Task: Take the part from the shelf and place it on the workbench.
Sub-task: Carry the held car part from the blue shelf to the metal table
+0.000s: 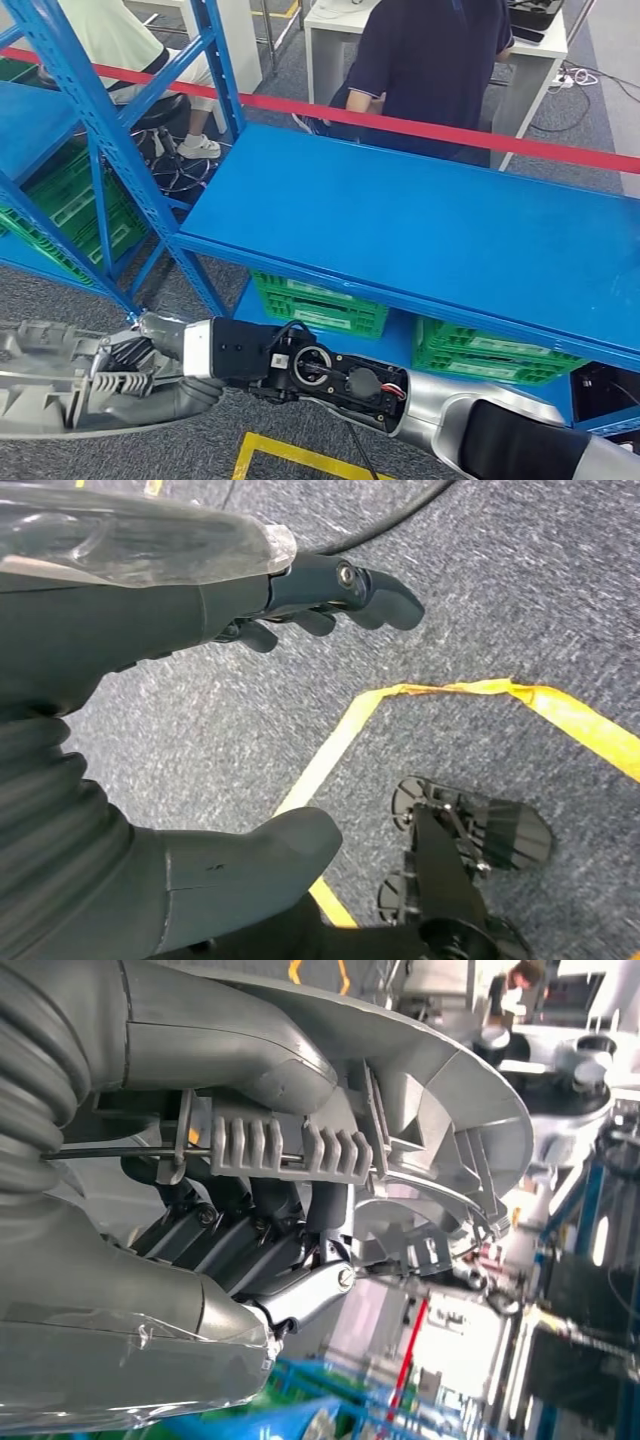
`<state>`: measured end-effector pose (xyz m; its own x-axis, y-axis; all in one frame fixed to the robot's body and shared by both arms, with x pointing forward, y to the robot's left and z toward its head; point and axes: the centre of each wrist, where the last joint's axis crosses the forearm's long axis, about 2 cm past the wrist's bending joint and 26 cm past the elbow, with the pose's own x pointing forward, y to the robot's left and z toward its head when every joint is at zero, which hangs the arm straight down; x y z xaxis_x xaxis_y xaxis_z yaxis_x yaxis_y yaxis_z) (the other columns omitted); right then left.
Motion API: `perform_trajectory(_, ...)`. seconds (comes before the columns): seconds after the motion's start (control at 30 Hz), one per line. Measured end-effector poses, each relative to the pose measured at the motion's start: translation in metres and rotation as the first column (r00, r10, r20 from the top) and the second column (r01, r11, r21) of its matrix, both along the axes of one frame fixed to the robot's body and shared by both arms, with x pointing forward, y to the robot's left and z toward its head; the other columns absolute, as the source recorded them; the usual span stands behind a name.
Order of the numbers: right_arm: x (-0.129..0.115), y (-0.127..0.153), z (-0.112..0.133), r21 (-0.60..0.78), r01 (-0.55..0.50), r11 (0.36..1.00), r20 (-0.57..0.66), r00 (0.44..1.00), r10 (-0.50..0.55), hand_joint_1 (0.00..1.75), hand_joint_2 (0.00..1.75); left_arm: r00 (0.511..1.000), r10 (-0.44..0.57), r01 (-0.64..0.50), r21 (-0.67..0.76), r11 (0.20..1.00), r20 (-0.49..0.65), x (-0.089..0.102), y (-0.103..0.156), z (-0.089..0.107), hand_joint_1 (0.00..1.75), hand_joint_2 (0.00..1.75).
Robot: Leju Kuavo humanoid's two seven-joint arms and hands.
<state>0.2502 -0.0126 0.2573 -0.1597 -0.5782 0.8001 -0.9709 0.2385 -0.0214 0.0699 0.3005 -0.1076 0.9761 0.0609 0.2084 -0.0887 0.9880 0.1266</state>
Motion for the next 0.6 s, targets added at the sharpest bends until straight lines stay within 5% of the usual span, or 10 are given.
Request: perform_trajectory(0.6,0.0027,0.0056,0.005,0.005,-0.025,1.0,0.015,1.0,0.025,1.69,1.75,1.0,0.026,-0.026,0.006,1.0,-0.004,-0.0016,0.0021,-0.0002,0.0,1.75)
